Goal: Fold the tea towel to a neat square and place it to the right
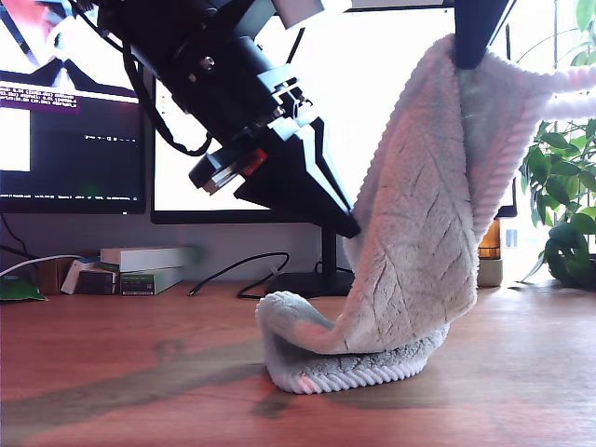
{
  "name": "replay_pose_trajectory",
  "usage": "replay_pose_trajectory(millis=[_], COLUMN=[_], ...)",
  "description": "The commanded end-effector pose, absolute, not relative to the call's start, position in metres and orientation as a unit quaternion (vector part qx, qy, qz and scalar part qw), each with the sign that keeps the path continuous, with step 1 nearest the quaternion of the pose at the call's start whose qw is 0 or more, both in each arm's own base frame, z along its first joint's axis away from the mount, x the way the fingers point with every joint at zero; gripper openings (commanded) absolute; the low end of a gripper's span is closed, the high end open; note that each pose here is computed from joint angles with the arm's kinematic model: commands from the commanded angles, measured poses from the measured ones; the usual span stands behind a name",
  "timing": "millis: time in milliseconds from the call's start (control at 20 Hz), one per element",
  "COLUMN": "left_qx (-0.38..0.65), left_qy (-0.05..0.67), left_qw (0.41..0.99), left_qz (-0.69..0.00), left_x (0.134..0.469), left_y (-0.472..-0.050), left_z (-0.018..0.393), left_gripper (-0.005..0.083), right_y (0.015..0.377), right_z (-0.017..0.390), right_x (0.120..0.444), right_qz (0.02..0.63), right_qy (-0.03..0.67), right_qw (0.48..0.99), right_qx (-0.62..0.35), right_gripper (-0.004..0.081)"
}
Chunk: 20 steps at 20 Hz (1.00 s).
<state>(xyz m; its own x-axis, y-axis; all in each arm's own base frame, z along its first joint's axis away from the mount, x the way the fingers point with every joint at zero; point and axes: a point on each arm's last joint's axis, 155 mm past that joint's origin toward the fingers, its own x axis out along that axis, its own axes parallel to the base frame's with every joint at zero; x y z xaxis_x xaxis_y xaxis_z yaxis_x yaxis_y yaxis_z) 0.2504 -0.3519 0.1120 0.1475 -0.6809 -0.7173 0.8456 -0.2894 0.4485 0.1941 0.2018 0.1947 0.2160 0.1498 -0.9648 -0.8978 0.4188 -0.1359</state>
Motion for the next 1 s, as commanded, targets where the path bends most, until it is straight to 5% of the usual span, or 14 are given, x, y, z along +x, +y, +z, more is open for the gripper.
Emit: replay_pose_trajectory(millis=[0, 400, 550, 950], left_qx=[0.473, 0.427, 0.415, 0.403], left_qy=[0.114, 0.149, 0.14, 0.112], left_qw=[0.587, 0.594, 0.589, 0.59], left_qz=[-0.647, -0.665, -0.68, -0.69], left_x=[0.252, 0.242, 0.235, 0.232], left_y=[-0.344, -0.341, -0.347, -0.357], left_z=[0.097, 0.096, 0.099, 0.108], left_gripper=[-0.0025, -0.0016, 0.0151, 0.0168], right_y=[0.201, 0.198, 0.198, 0.198], right_z=[0.191, 0.192, 0.192, 0.192], right_x=[0.193, 0.197, 0.197, 0.197], right_qz=[0.385, 0.373, 0.374, 0.373], right_qy=[0.497, 0.494, 0.494, 0.495], right_qw=[0.678, 0.682, 0.682, 0.682], right_qx=[-0.38, -0.389, -0.389, -0.388], right_gripper=[-0.0011, -0.0011, -0.0011, -0.0011])
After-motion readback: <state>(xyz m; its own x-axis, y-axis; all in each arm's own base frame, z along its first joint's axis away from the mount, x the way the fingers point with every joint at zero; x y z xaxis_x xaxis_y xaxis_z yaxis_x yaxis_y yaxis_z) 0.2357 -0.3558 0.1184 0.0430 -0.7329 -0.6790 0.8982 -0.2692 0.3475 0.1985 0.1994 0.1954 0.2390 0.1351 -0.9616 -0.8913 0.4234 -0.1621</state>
